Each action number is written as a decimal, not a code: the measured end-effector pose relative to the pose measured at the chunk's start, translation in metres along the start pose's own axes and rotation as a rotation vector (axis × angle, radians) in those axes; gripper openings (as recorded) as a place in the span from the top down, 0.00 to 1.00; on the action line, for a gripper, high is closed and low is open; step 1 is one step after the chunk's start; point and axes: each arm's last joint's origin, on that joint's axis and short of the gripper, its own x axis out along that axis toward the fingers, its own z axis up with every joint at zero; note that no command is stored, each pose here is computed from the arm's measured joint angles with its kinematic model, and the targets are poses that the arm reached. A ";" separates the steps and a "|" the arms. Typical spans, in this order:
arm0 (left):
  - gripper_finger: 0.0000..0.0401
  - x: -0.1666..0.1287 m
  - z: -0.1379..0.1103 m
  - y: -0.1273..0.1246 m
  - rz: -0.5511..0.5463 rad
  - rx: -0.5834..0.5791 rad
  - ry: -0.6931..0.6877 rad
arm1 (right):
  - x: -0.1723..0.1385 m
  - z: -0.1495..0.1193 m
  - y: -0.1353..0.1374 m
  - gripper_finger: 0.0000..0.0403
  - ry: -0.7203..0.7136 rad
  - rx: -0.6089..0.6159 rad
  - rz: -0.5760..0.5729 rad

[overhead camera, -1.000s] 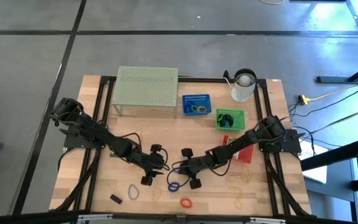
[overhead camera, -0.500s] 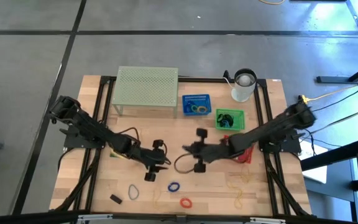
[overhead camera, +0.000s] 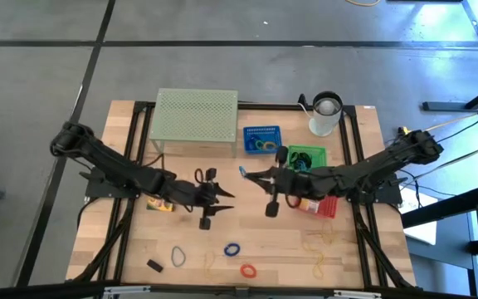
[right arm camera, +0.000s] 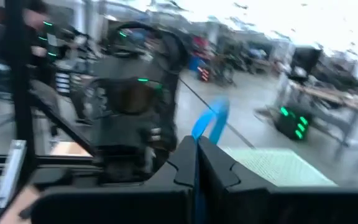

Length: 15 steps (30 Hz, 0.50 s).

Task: Pick & Place Office Desk Supplies
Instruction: Put the blue rubber band into the green bin

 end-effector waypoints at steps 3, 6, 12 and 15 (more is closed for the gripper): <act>0.65 -0.007 0.010 0.005 0.010 0.040 -0.057 | 0.000 0.002 0.000 0.99 -0.022 0.000 0.025; 0.65 -0.013 0.015 0.008 0.015 0.035 -0.081 | 0.000 0.001 -0.001 0.99 -0.014 0.006 -0.004; 0.65 -0.015 0.012 0.006 0.002 0.049 -0.050 | 0.000 -0.015 -0.006 0.99 0.143 0.043 -0.181; 0.65 -0.015 0.012 0.006 0.002 0.049 -0.050 | -0.002 -0.029 -0.012 0.99 0.263 -0.004 -0.297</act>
